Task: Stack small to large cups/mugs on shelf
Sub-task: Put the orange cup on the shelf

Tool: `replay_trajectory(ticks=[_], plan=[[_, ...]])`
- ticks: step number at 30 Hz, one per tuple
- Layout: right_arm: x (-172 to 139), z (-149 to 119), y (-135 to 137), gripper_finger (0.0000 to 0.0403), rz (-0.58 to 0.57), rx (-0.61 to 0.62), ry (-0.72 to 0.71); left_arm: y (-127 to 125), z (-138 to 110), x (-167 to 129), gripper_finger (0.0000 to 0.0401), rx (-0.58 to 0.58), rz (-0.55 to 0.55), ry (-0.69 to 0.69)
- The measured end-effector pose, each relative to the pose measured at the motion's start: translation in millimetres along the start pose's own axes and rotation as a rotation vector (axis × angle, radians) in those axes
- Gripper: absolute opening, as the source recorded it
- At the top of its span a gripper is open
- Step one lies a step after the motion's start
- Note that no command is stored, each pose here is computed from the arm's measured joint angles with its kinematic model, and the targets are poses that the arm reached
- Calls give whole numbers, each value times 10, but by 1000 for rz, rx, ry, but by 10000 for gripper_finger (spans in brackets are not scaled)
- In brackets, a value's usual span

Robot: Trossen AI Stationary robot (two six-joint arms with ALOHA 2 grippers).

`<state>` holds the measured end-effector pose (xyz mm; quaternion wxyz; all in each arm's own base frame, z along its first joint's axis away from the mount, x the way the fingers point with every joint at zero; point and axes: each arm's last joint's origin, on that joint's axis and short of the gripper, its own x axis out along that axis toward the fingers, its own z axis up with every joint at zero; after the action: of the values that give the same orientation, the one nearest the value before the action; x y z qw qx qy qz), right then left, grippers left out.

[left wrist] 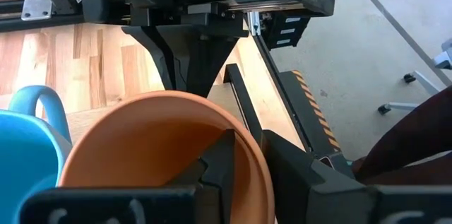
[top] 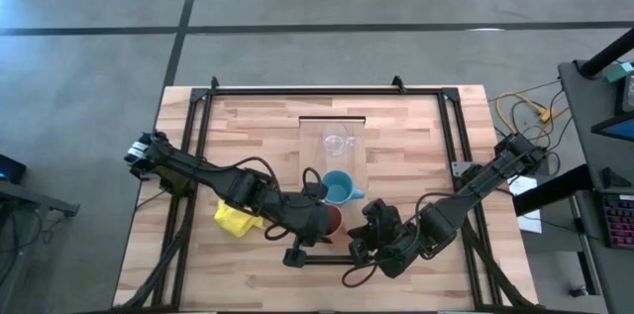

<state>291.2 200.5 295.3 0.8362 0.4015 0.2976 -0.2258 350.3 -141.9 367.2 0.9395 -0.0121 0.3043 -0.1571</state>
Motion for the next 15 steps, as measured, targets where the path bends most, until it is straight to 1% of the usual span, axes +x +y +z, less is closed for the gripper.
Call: replay_trajectory(ticks=[4, 10, 15], plan=[[0, 0, 0, 8, 0, 0, 0, -2, 11, 22, 57, 0, -3, -14], [1, -1, -3, 8, -3, 5, 1, -8, 4, 162, 57, 0, -12, -26], [1, -3, -5, 8, -4, 4, 1, -13, 4, 175, 57, 1, -20, -21]])
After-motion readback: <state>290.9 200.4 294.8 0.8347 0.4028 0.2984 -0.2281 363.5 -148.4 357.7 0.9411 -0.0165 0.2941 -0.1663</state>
